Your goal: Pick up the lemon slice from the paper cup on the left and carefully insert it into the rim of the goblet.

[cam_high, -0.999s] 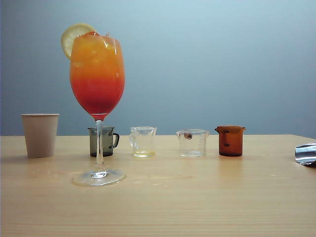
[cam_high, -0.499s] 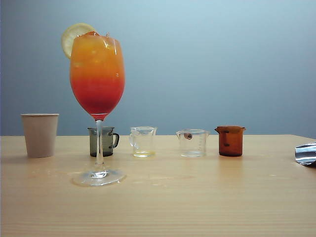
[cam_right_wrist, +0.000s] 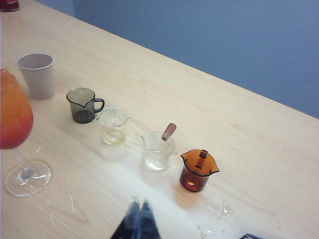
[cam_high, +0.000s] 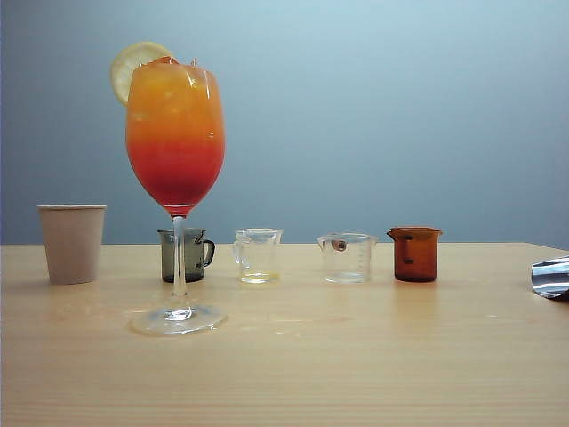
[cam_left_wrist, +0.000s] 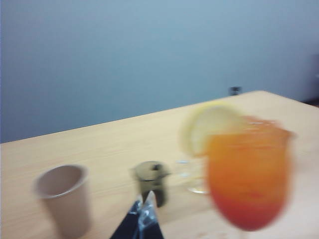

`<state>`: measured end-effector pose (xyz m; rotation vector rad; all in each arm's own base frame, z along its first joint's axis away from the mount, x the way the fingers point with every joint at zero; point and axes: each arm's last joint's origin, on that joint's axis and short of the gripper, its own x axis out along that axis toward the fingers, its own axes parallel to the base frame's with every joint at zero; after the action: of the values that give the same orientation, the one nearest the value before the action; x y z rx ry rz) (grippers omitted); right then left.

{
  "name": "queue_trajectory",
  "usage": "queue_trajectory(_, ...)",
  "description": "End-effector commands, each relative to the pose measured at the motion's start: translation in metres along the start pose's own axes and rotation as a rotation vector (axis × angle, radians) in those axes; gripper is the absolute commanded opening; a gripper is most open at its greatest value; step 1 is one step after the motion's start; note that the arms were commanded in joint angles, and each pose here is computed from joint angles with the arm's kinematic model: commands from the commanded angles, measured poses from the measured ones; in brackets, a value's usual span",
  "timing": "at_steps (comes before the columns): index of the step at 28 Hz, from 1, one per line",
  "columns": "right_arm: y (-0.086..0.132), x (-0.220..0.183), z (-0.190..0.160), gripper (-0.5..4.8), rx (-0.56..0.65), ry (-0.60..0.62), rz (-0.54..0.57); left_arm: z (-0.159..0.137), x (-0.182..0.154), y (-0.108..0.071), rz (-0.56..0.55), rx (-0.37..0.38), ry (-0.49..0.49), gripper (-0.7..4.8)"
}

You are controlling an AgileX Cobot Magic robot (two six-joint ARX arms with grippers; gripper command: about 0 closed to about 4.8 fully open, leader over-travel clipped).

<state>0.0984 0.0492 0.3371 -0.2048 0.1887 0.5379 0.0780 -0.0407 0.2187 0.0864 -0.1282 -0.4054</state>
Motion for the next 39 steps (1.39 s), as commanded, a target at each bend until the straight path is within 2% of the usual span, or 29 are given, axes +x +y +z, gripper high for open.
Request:
queue_trajectory(1, 0.000, -0.001, 0.002, -0.01, 0.001, -0.017, -0.001, -0.004, -0.003, 0.007, 0.046, 0.001, -0.030, -0.06)
queue_trajectory(9, 0.000, -0.001, 0.002, -0.01, 0.001, -0.018, -0.001, -0.029, -0.001, 0.023, 0.196, 0.006, 0.025, -0.06)
queue_trajectory(13, 0.000, -0.001, 0.002, -0.01, 0.001, -0.018, -0.001, -0.042, 0.001, 0.026, 0.244, 0.009, 0.016, -0.05)
queue_trajectory(19, 0.000, -0.001, 0.002, -0.01, 0.001, -0.018, -0.001, -0.049, 0.000, 0.028, 0.297, -0.032, 0.051, -0.06)
queue_trajectory(21, 0.000, -0.001, 0.002, -0.01, 0.001, -0.018, -0.003, -0.049, 0.000, 0.029, 0.313, -0.104, 0.041, -0.06)
queue_trajectory(24, -0.002, -0.008, 0.002, -0.01, 0.005, -0.035, -0.024, -0.049, 0.000, 0.029, 0.320, -0.147, 0.035, -0.06)
queue_trajectory(26, -0.004, -0.019, 0.001, -0.01, 0.018, -0.058, -0.060, -0.049, 0.000, 0.029, 0.320, -0.150, 0.034, -0.06)
queue_trajectory(29, -0.004, -0.037, -0.006, -0.01, 0.063, -0.079, -0.053, -0.049, 0.000, 0.029, 0.327, -0.142, 0.033, -0.05)
queue_trajectory(32, -0.004, -0.049, -0.018, -0.01, 0.080, -0.058, -0.160, -0.049, 0.000, 0.029, 0.327, -0.142, 0.033, -0.04)
queue_trajectory(35, -0.003, -0.059, -0.039, -0.01, 0.099, -0.019, -0.312, -0.049, 0.000, 0.029, 0.323, -0.142, 0.033, -0.05)
queue_trajectory(39, 0.000, -0.064, -0.052, -0.01, 0.164, -0.057, -0.403, -0.049, 0.000, 0.029, 0.322, -0.142, 0.033, -0.05)
